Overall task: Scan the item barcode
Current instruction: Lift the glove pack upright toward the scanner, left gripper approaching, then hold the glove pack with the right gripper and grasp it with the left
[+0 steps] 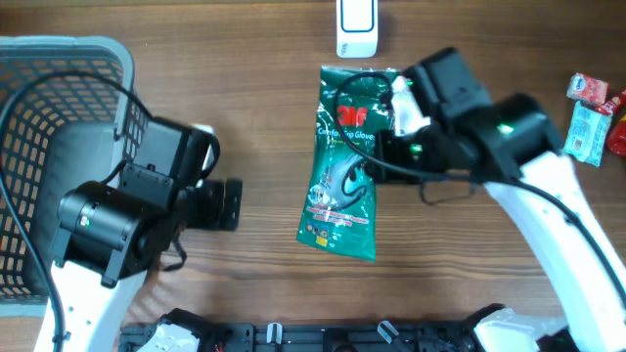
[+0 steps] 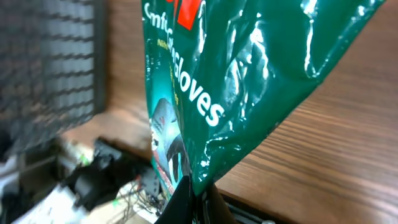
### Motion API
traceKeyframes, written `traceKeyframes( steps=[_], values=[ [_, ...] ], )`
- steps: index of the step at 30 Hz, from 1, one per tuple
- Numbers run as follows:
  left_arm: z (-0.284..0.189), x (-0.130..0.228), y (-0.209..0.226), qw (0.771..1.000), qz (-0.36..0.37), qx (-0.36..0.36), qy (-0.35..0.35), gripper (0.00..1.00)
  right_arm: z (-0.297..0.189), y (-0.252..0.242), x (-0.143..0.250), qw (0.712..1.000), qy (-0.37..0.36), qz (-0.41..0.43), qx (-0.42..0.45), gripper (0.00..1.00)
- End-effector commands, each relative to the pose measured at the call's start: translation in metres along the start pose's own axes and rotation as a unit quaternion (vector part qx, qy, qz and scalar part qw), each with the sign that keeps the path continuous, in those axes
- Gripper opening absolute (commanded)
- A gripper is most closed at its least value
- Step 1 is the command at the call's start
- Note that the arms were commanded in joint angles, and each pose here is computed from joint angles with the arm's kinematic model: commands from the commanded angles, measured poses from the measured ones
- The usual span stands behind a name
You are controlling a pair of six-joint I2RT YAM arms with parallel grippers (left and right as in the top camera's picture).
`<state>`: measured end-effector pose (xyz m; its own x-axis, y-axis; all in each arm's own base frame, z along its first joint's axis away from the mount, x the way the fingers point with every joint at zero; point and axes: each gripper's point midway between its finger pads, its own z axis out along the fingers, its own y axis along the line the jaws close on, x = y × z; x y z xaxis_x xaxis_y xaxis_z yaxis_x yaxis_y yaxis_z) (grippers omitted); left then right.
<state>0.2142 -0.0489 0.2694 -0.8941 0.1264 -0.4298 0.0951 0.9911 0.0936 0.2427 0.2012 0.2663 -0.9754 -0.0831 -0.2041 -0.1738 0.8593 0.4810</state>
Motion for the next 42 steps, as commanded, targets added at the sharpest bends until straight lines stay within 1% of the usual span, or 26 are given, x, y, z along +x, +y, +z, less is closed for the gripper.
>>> traceKeyframes(
  steps=[1, 2, 5, 9, 11, 14, 19, 20, 25, 34, 42],
  values=[
    [-0.004, -0.013, 0.014, 0.999, 0.010, -0.039, -0.033, 1.00, -0.028, 0.030, 0.012, 0.990, -0.014, -0.104, -0.095, 0.04],
    [-0.004, -0.016, 0.013, 0.999, 0.007, -0.036, -0.038, 1.00, -0.031, 0.035, 0.013, 0.987, -0.015, -0.118, -0.109, 0.04],
    [-0.004, -0.024, -0.004, 0.999, 0.004, 0.011, -0.053, 1.00, -0.034, 0.042, 0.015, 0.980, -0.019, -0.152, -0.128, 0.04],
    [-0.014, -0.048, -0.048, 0.986, 0.002, 0.135, -0.093, 1.00, -0.032, 0.040, 0.013, 0.977, -0.024, -0.174, -0.123, 0.04],
    [-0.020, -0.061, -0.060, 0.978, 0.004, 0.169, -0.120, 1.00, -0.031, 0.038, 0.012, 0.975, -0.026, -0.187, -0.119, 0.05],
    [-0.023, -0.071, -0.062, 0.975, -0.002, 0.174, -0.139, 1.00, -0.031, 0.039, 0.009, 0.973, -0.032, -0.195, -0.120, 0.04],
    [-0.021, -0.068, -0.062, 0.976, -0.004, 0.172, -0.130, 1.00, -0.033, 0.038, 0.004, 0.985, -0.032, -0.119, -0.123, 0.05],
    [-0.021, -0.068, -0.062, 0.976, -0.004, 0.172, -0.130, 1.00, -0.033, 0.040, 0.004, 0.985, -0.031, -0.114, -0.128, 0.05],
    [-0.021, -0.068, -0.062, 0.976, -0.004, 0.172, -0.130, 1.00, -0.044, 0.058, 0.009, 0.978, -0.031, -0.107, -0.178, 0.05],
    [-0.021, -0.068, -0.062, 0.976, -0.004, 0.172, -0.130, 1.00, -0.065, 0.064, 0.019, 0.973, -0.059, -0.117, -0.188, 0.05],
    [-0.021, -0.068, -0.062, 0.976, -0.004, 0.172, -0.130, 1.00, -0.070, 0.065, 0.021, 0.972, -0.065, -0.121, -0.190, 0.04]
  ],
)
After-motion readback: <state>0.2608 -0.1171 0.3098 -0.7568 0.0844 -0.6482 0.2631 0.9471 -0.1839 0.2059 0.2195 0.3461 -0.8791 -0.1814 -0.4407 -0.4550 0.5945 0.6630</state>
